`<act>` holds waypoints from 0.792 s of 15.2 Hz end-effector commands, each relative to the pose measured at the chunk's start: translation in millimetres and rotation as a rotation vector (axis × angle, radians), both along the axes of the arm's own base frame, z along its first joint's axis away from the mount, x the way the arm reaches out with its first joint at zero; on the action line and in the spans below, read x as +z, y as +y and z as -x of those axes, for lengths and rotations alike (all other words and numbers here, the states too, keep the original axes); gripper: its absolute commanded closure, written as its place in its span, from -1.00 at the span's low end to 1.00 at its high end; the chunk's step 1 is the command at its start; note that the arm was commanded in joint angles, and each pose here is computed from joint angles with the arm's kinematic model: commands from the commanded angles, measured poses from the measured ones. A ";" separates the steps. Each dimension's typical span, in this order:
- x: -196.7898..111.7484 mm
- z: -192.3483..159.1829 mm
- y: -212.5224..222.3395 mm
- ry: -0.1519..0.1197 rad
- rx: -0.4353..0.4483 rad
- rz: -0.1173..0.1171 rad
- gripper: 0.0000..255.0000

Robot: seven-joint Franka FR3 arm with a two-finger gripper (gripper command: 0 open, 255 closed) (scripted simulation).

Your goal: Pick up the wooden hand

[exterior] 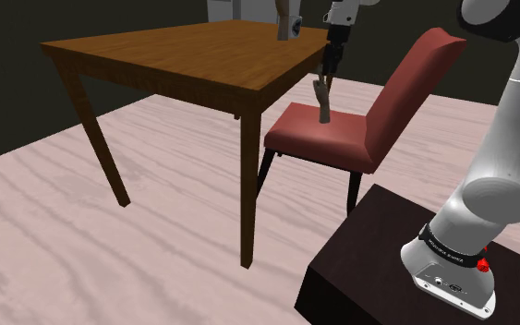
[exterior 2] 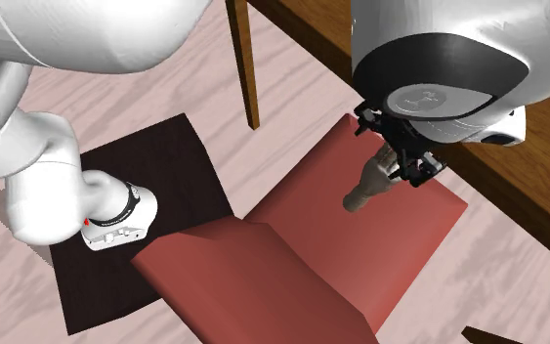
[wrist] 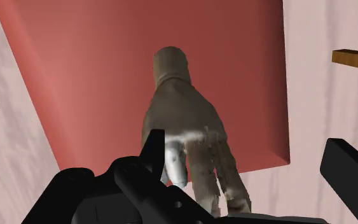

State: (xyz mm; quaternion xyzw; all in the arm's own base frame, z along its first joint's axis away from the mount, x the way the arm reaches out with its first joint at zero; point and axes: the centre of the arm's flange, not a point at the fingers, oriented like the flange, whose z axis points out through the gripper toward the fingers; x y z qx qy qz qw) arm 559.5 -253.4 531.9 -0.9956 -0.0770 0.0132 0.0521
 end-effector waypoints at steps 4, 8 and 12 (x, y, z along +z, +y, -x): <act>-16.2 -34.1 -35.4 0.005 0.011 -0.017 -1.00; -37.3 -34.1 -35.4 0.005 0.011 -0.017 -1.00; -50.9 -34.0 -35.4 0.005 0.011 -0.017 -1.00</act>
